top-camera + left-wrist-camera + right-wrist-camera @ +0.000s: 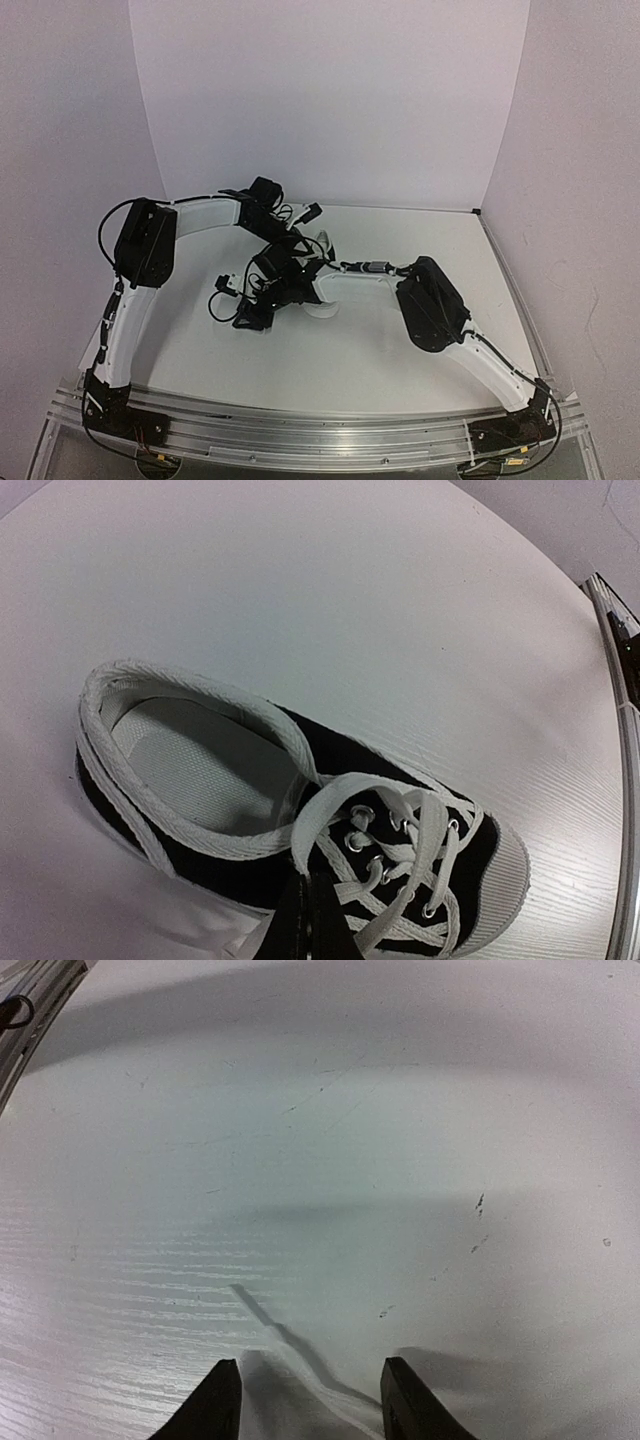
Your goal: Tie the shoes
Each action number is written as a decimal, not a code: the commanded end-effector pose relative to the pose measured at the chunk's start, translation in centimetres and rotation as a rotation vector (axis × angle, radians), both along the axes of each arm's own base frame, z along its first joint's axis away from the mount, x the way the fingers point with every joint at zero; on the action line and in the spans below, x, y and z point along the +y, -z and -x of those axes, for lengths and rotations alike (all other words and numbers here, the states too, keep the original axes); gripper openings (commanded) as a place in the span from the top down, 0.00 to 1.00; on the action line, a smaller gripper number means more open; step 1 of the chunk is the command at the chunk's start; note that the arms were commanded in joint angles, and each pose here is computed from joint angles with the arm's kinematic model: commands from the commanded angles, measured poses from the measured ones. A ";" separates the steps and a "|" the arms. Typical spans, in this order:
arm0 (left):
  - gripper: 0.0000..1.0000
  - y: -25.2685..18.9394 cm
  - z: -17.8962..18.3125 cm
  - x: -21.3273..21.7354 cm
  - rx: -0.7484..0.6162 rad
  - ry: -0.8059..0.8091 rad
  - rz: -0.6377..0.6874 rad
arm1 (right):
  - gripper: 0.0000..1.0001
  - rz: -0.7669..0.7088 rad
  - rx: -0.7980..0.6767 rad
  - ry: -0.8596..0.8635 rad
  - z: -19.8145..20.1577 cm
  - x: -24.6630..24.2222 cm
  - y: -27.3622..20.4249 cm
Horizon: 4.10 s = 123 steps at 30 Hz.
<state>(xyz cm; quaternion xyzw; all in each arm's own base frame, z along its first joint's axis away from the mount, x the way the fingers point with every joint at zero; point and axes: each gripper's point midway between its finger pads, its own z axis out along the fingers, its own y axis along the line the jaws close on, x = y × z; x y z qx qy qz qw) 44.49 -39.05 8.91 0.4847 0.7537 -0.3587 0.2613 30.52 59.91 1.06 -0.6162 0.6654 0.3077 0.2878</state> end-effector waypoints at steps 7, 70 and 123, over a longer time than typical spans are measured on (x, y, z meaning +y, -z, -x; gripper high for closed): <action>1.00 -2.0 -0.6 -0.4 -0.050 0.031 0.030 | 1.00 0.153 0.017 0.074 0.8 -2.7 -0.4; 1.00 -1.2 -5.8 25.6 -0.168 -0.575 -0.443 | 1.00 -0.369 0.664 1.736 -9.7 -50.6 -2.3; 1.00 -15.4 2.0 15.9 0.149 -0.387 -0.010 | 1.00 -0.160 -0.074 0.338 -12.2 -12.7 -10.9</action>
